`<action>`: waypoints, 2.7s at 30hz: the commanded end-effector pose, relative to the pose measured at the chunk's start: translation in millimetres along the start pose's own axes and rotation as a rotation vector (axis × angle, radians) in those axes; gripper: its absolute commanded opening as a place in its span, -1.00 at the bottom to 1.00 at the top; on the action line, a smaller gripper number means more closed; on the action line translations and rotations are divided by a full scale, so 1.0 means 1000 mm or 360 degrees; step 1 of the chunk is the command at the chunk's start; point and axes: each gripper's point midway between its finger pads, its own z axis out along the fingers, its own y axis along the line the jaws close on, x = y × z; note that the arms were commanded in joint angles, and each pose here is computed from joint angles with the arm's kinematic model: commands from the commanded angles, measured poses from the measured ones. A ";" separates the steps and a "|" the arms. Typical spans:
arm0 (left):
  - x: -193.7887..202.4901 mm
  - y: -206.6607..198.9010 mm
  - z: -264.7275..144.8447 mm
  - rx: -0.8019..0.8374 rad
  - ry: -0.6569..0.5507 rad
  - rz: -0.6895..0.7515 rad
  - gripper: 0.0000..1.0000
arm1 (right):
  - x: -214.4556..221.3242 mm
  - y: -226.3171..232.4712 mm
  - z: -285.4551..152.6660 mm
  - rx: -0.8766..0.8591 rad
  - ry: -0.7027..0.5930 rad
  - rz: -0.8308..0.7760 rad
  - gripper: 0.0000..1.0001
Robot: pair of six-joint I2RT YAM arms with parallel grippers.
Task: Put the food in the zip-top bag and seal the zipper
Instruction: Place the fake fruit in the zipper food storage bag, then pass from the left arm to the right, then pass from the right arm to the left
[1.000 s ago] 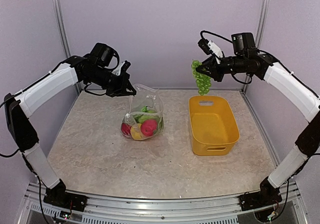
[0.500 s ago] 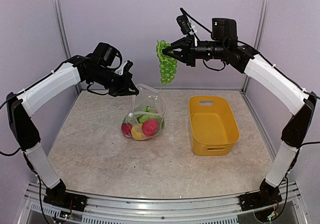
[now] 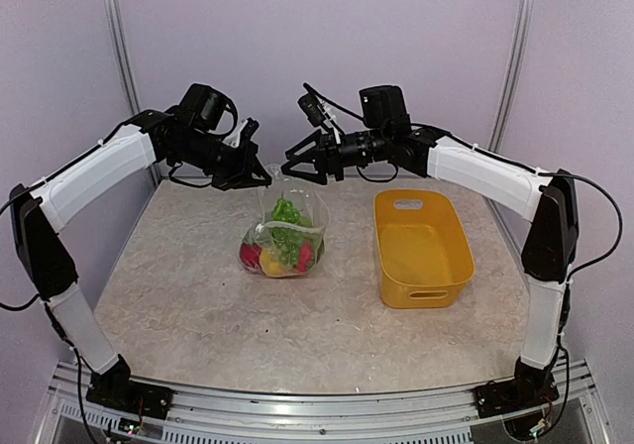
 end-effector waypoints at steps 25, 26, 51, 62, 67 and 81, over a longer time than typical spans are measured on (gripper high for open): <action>0.001 -0.008 -0.019 0.0064 -0.0052 0.0039 -1.00 | 0.117 0.076 0.023 0.0199 0.1084 -0.0865 0.17; 0.002 -0.008 -0.019 0.0064 -0.0048 0.0040 -1.00 | 0.117 0.073 0.025 0.0222 0.1090 -0.0865 0.16; -0.016 -0.029 -0.077 0.0007 -0.0400 0.0291 0.19 | 0.012 0.083 0.024 0.0346 0.0669 -0.0895 -1.00; 0.045 -0.036 -0.122 0.0377 -0.0777 0.0391 0.40 | 0.039 0.065 0.012 0.0363 0.0641 -0.0759 -1.00; 0.069 -0.038 -0.111 0.0398 -0.0797 0.0596 0.33 | 0.026 0.063 0.013 0.0380 0.0579 -0.0737 -1.00; 0.064 -0.019 -0.076 0.0265 -0.0860 0.0921 0.15 | 0.011 0.073 0.009 0.0337 0.0514 -0.0690 -1.00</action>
